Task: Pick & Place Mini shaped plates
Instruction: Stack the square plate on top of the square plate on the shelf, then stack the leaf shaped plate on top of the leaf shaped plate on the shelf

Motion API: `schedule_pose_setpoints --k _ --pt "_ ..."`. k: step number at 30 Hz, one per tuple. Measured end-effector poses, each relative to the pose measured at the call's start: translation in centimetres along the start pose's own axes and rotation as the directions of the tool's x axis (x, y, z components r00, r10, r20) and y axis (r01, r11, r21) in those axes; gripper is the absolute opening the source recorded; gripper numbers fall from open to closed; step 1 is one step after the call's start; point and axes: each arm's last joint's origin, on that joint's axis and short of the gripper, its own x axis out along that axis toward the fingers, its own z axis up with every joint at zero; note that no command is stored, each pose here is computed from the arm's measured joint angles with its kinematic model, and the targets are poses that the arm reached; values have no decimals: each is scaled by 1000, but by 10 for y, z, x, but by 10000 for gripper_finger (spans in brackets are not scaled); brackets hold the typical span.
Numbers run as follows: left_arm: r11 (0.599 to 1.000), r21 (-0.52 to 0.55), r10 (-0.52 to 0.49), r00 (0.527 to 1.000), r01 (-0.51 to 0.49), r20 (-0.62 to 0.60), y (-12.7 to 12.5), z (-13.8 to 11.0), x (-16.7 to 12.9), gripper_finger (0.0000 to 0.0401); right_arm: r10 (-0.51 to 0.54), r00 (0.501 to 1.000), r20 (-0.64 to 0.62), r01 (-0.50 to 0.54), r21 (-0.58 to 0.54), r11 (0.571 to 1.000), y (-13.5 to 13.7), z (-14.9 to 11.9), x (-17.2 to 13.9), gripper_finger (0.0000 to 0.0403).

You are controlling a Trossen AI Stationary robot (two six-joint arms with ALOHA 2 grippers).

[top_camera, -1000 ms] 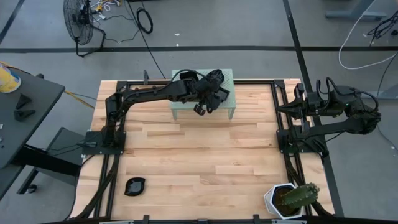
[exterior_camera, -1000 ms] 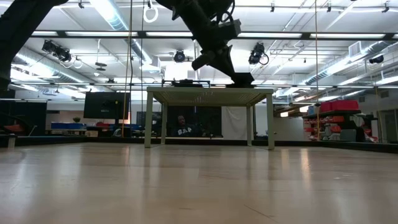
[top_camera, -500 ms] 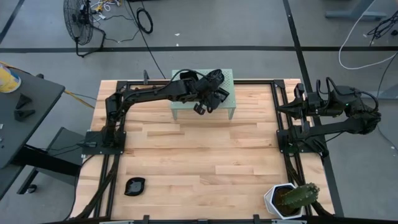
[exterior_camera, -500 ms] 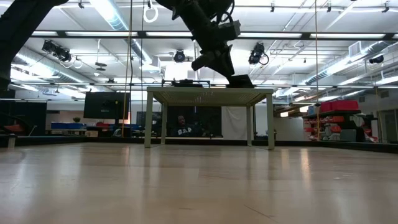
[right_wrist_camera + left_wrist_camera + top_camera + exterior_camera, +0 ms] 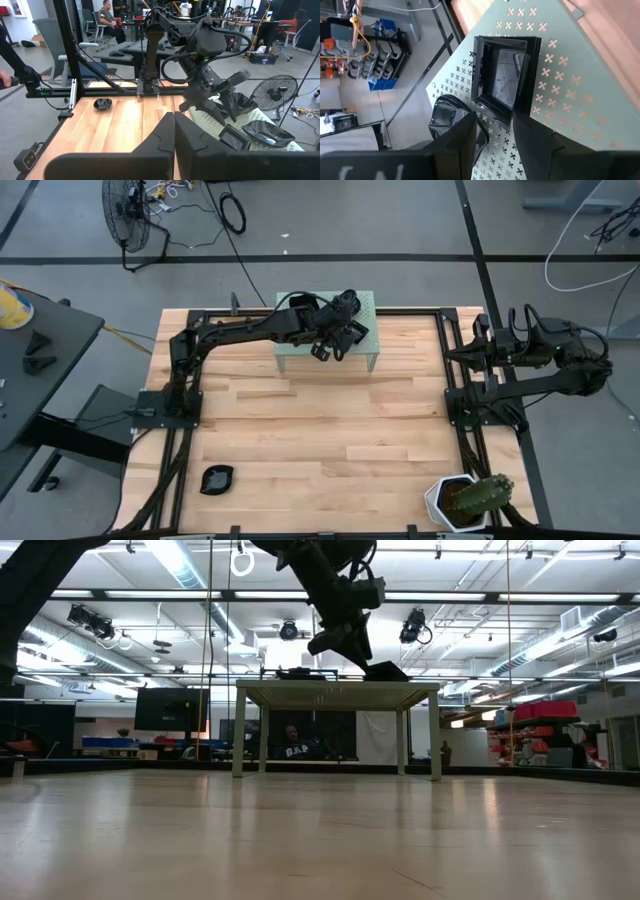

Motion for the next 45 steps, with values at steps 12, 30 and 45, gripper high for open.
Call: schedule_pose_setpoints --k 12,30,45 --pt "999 -32 -20 997 23 76 -1 6 -1 136 0 1000 0 0 0 1000 0 0 0 4" --pt "984 -171 -56 998 55 -4 -11 11 -19 135 0 1000 0 0 0 1000 0 0 0 4" --pt "893 -354 -302 953 278 -13 -37 15 -53 135 0 1000 0 0 0 1000 0 0 0 4"
